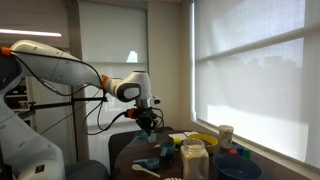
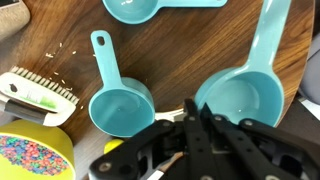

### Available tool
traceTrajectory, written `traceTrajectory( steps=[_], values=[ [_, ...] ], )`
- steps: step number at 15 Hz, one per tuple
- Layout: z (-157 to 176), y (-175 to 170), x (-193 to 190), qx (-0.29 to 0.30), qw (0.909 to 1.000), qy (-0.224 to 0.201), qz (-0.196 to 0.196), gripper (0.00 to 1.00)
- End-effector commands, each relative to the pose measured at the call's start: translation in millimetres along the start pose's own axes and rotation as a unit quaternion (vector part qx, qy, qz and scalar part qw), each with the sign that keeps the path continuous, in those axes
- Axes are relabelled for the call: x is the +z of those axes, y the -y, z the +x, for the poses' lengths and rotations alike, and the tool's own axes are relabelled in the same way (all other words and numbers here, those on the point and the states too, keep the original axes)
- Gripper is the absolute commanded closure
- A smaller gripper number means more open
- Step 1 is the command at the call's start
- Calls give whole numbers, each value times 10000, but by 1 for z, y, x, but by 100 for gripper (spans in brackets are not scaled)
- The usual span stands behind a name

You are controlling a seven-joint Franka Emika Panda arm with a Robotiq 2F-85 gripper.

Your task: Put the medium soup ladle in the large soup ladle and the small soup ladle in the medium soup ladle

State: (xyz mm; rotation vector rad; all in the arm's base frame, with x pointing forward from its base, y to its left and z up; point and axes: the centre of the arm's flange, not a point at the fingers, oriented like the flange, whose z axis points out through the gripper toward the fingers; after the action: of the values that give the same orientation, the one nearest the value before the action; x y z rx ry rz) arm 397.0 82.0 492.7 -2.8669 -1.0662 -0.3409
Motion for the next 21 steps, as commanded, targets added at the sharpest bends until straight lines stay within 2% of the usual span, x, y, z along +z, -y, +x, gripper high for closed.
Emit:
traceTrajectory(
  steps=[1, 2, 4, 6, 9, 11, 14, 21],
  values=[
    [0, 0, 0, -1, 10000, 0, 0, 95],
    [-1, -8, 2, 44, 10000, 0, -86, 99],
    [-3, -31, 8, 175, 9985, 240, -467, 99],
    [-7, -50, 11, 40, 9979, 285, -573, 99],
    [-6, -71, 13, -175, 9975, 365, -572, 99],
    [-1, -80, 11, -286, 9980, 254, -509, 99],
    [14, -94, 13, -374, 9972, 203, -620, 99],
    [51, -91, 28, -706, 9964, 199, -421, 99]
  ],
)
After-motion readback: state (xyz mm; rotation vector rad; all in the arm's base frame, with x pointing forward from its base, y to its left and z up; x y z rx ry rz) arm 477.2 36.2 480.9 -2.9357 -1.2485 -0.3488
